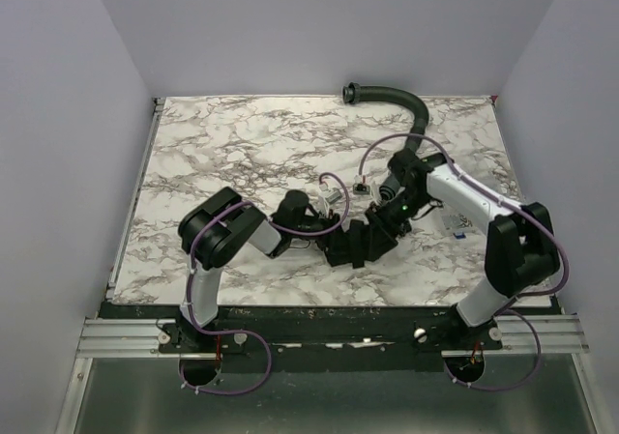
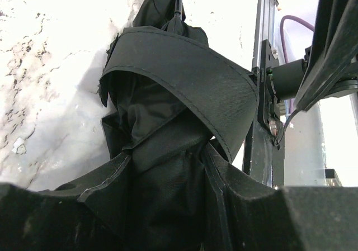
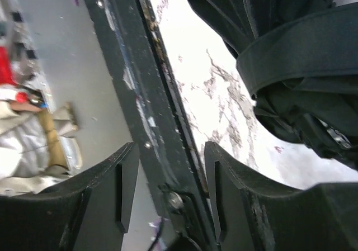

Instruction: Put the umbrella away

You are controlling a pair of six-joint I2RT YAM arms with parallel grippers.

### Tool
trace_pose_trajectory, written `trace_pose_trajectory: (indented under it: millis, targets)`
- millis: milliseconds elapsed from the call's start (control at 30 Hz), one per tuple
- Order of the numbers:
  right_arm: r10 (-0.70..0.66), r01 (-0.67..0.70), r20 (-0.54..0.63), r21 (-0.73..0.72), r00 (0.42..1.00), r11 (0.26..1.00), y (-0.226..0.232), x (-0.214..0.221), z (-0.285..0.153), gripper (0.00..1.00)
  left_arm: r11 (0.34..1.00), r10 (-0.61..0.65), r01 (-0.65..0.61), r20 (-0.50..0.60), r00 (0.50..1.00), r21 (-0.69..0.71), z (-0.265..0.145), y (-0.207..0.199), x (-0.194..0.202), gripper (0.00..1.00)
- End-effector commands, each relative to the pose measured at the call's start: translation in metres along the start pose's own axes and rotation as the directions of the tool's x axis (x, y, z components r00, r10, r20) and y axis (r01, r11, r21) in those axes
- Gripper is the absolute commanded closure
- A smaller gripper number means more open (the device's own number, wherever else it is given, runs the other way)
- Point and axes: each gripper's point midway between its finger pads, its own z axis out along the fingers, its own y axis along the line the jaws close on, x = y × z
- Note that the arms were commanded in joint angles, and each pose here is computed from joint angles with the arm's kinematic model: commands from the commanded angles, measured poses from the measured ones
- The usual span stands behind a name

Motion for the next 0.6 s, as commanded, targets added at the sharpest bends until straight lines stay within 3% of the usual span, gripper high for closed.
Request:
trace_pose_trajectory:
  millis: [0, 33, 100, 167, 200, 233, 300, 333, 433, 567]
  targets:
    - [-0.327, 0.339, -0.119, 0.105, 0.938, 0.935, -0.001, 0.009, -0.031, 0.41, 0.895, -0.276, 0.191, -0.165, 0.947, -0.403, -0.034, 0.085, 0.104, 0.94]
    - [-0.42, 0.438, -0.136, 0.151, 0.897, 0.886, -0.006, 0.007, -0.038, 0.38, 0.896, -0.273, 0.187, -0.167, 0.947, -0.403, -0.034, 0.085, 0.104, 0.94]
    - [-0.613, 0.629, -0.148, 0.23, 0.777, 0.743, -0.015, -0.002, -0.045, 0.18, 0.897, -0.265, 0.179, -0.169, 0.949, -0.405, -0.034, 0.086, 0.102, 0.94]
    - [-0.796, 0.798, -0.154, 0.282, 0.585, 0.532, -0.02, -0.012, -0.045, 0.01, 0.896, -0.261, 0.173, -0.169, 0.951, -0.409, -0.034, 0.087, 0.102, 0.94]
    - [-0.852, 0.83, -0.139, 0.349, 0.504, 0.434, -0.023, -0.025, -0.045, 0.0, 0.896, -0.261, 0.171, -0.173, 0.95, -0.41, -0.034, 0.087, 0.103, 0.94]
    - [-0.873, 0.839, -0.114, 0.358, 0.474, 0.409, -0.026, -0.029, -0.039, 0.0, 0.896, -0.261, 0.171, -0.173, 0.95, -0.411, -0.034, 0.087, 0.103, 0.94]
    - [-0.871, 0.837, -0.059, 0.314, 0.488, 0.448, -0.031, -0.036, -0.026, 0.0, 0.895, -0.263, 0.171, -0.177, 0.948, -0.413, -0.034, 0.088, 0.104, 0.94]
    - [-0.882, 0.844, -0.046, 0.316, 0.469, 0.433, -0.037, -0.041, -0.02, 0.0, 0.896, -0.264, 0.172, -0.179, 0.948, -0.41, -0.034, 0.088, 0.104, 0.94]
    - [-0.948, 0.896, -0.057, 0.349, 0.312, 0.274, -0.053, -0.04, -0.003, 0.0, 0.893, -0.28, 0.185, -0.186, 0.942, -0.409, -0.034, 0.088, 0.107, 0.94]
    - [-0.953, 0.902, -0.121, 0.373, 0.278, 0.215, -0.079, -0.039, 0.005, 0.01, 0.891, -0.301, 0.203, -0.193, 0.934, -0.406, -0.034, 0.087, 0.111, 0.94]
